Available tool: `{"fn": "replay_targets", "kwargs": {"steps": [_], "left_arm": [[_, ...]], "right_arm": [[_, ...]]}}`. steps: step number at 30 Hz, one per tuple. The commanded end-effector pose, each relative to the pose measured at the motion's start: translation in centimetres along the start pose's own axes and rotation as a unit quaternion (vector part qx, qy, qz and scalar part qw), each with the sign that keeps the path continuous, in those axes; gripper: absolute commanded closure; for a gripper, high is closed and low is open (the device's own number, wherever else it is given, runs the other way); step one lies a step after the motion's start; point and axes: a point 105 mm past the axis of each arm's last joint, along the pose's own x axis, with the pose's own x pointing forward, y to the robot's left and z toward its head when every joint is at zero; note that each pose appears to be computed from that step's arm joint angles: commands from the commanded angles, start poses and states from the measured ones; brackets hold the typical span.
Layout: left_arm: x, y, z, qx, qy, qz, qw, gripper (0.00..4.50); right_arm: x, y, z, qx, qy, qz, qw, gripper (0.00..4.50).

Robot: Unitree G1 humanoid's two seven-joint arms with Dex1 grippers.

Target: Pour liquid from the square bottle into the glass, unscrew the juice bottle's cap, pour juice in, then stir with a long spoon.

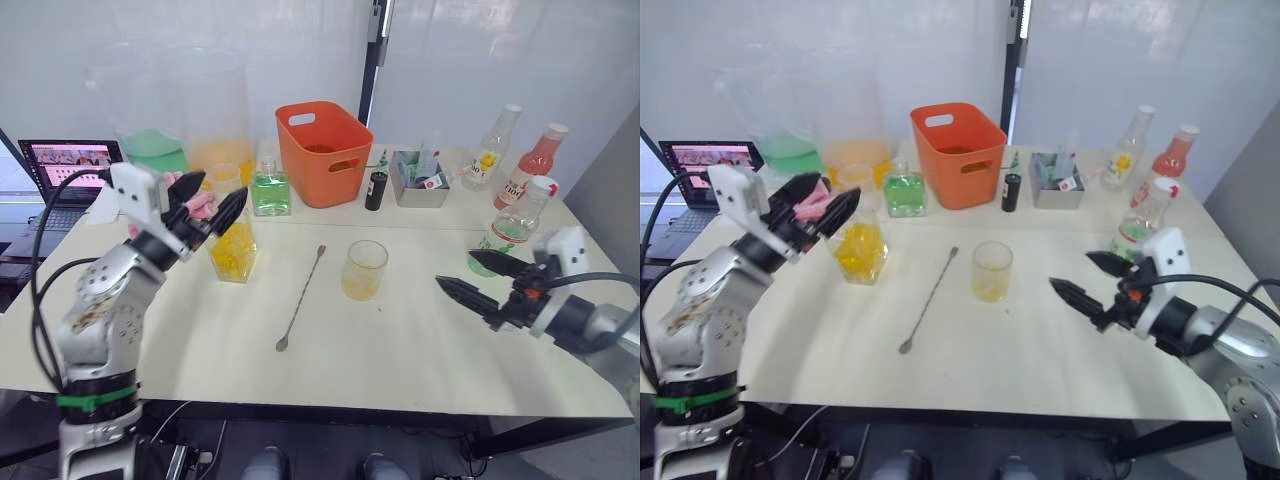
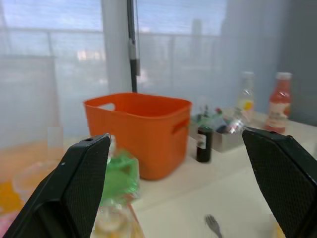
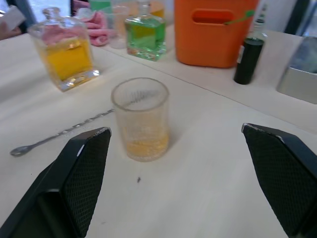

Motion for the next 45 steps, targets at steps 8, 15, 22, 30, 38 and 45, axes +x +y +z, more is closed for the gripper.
{"fn": "replay_targets", "kwargs": {"steps": [8, 15, 22, 30, 38, 45], "left_arm": [[-10.0, 4.0, -3.7, 0.048, 0.103, 0.079, 0.990, 0.04], [-14.1, 6.2, -6.8, 0.043, 0.141, 0.134, 0.980, 0.04], [-13.4, 5.5, -7.7, 0.035, 0.144, 0.115, 0.982, 0.04], [-9.7, 1.0, -8.4, 0.008, 0.160, -0.015, 0.987, 0.04], [-3.6, -6.1, -5.5, -0.027, 0.115, -0.188, 0.975, 0.04], [-1.1, -10.0, -3.1, -0.049, 0.111, -0.307, 0.944, 0.04]], "right_arm": [[-5.9, -7.1, -2.3, -0.012, 0.014, -0.198, 0.980, 0.00], [-10.0, -8.9, -3.9, -0.031, 0.061, -0.244, 0.967, 0.00], [-9.2, -8.1, -3.9, -0.037, 0.063, -0.230, 0.970, 0.00], [-6.4, -6.7, -2.9, -0.002, 0.025, -0.240, 0.971, 0.00], [0.5, -8.1, 0.0, 0.008, -0.019, -0.325, 0.945, 0.00], [2.8, -12.1, 3.5, 0.019, -0.054, -0.374, 0.925, 0.00]]}}
